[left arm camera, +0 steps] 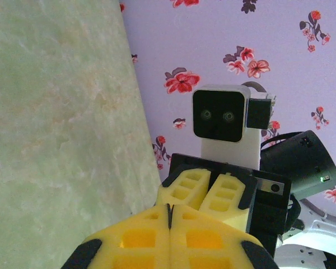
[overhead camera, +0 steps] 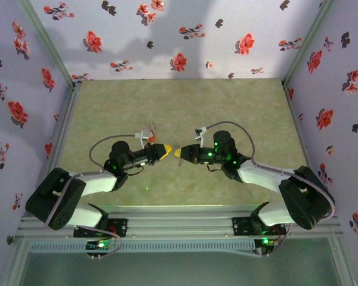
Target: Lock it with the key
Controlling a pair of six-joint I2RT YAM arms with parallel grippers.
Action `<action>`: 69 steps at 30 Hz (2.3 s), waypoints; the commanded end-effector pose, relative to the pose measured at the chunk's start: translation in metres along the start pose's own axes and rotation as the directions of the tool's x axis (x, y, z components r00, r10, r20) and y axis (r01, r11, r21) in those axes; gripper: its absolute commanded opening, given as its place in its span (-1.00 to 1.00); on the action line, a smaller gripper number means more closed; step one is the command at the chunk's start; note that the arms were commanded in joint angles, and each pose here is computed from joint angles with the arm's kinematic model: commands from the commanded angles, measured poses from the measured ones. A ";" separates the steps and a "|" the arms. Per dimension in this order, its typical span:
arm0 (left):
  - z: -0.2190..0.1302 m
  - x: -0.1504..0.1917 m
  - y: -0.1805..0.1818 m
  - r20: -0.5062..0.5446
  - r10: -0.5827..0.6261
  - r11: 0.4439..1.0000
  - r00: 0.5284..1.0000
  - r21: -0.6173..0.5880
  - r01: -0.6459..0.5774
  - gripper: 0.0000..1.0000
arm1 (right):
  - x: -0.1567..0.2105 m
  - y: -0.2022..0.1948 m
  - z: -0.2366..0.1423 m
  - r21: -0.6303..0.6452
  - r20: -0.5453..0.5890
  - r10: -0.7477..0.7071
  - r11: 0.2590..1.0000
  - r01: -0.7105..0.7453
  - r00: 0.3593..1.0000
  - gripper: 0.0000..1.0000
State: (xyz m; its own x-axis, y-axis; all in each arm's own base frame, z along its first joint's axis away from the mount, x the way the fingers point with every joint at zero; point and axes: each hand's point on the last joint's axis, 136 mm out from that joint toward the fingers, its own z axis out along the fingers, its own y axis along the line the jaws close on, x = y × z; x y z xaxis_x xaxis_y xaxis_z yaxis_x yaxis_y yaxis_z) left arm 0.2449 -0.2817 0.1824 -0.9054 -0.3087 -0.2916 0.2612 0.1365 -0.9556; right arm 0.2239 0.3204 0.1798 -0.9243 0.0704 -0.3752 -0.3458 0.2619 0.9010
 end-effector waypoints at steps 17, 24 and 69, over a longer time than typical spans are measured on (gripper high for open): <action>0.001 0.014 -0.024 -0.034 0.118 0.989 0.992 0.093 -0.114 -1.00 | -0.015 0.046 -0.003 -0.146 0.041 -0.045 0.988 0.051 0.998 -1.00; 0.006 0.026 -0.043 -0.054 0.153 0.979 0.987 0.148 -0.143 -1.00 | -0.021 0.045 0.002 -0.139 0.055 -0.060 0.988 0.068 0.997 -1.00; 0.002 0.061 -0.105 -0.094 0.301 0.909 0.949 0.329 -0.255 -0.76 | -0.032 0.061 0.003 -0.236 0.060 -0.081 0.967 0.093 0.995 -1.00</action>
State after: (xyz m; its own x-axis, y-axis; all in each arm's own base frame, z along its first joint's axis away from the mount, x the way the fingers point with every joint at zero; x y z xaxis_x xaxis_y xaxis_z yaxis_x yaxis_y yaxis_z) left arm 0.2321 -0.2808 0.2428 -0.7495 -0.4386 -0.4959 0.5082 0.0989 -0.8555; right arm 0.2233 0.3287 0.2342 -0.9032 0.0585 -0.4252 -0.4251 0.0149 0.9050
